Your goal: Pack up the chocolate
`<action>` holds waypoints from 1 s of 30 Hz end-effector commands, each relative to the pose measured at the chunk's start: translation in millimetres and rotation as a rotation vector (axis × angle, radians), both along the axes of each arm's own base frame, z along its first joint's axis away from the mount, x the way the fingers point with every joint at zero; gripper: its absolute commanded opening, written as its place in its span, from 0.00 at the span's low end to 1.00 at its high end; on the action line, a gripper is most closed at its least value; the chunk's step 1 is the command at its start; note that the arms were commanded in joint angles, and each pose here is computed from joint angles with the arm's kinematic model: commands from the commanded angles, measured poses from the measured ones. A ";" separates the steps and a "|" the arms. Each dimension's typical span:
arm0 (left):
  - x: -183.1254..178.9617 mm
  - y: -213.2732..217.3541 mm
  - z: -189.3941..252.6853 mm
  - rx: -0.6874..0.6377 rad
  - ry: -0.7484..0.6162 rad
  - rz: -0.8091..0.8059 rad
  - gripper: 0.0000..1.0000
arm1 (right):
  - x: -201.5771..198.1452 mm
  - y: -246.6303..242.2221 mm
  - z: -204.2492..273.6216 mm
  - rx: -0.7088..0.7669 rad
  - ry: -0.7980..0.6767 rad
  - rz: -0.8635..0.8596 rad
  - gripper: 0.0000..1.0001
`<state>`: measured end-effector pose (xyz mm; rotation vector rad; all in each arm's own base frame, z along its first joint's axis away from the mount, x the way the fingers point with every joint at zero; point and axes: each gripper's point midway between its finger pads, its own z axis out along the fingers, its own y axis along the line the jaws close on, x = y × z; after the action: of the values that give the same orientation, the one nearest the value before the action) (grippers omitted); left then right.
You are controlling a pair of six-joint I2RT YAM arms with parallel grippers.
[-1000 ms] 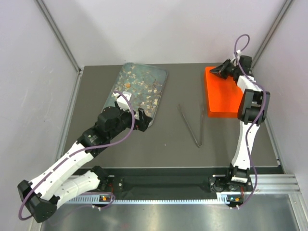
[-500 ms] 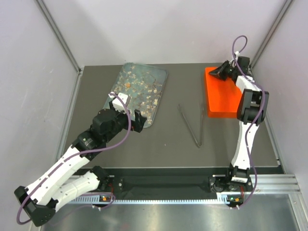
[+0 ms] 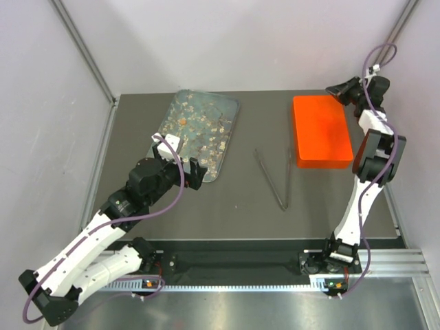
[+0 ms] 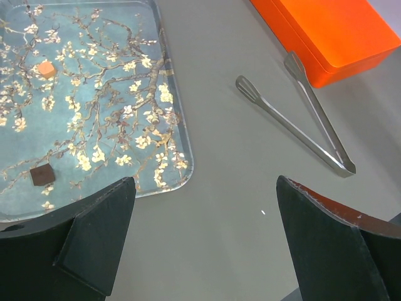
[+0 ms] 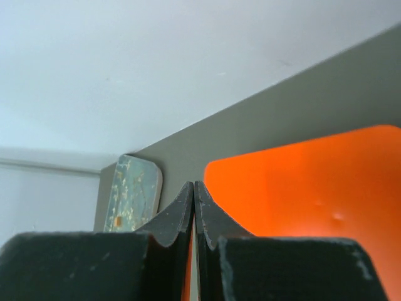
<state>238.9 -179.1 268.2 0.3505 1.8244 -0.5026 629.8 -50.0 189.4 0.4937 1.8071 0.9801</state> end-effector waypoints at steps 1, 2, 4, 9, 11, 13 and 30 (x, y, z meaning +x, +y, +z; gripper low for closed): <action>5.3 1.4 3.6 0.010 -0.031 0.013 0.99 | 3.6 -0.5 -55.0 0.067 0.075 0.005 0.00; 5.2 1.3 3.6 0.012 -0.032 0.013 0.99 | 3.9 -2.1 -63.8 0.080 0.086 0.003 0.00; 6.3 0.5 2.5 0.017 -0.030 0.012 0.99 | 4.3 -6.3 -83.7 0.102 0.115 -0.012 0.00; 8.9 -2.0 0.9 0.022 -0.024 0.010 0.99 | 1.1 -16.0 -107.7 0.127 0.166 -0.041 0.00; 8.7 -3.3 2.2 0.019 -0.025 0.005 0.99 | -0.8 -17.2 -102.5 0.131 0.157 -0.038 0.00; 7.6 -3.0 3.9 0.016 -0.027 0.002 0.99 | -2.6 -18.5 -89.9 0.122 0.133 -0.030 0.00; -0.1 4.9 17.6 -0.014 -0.073 0.006 0.99 | -123.5 71.5 -2.1 0.066 0.012 0.195 0.00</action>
<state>237.3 -175.5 274.1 0.3523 1.8003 -0.4950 538.3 -9.1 171.4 0.5230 1.8743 1.1469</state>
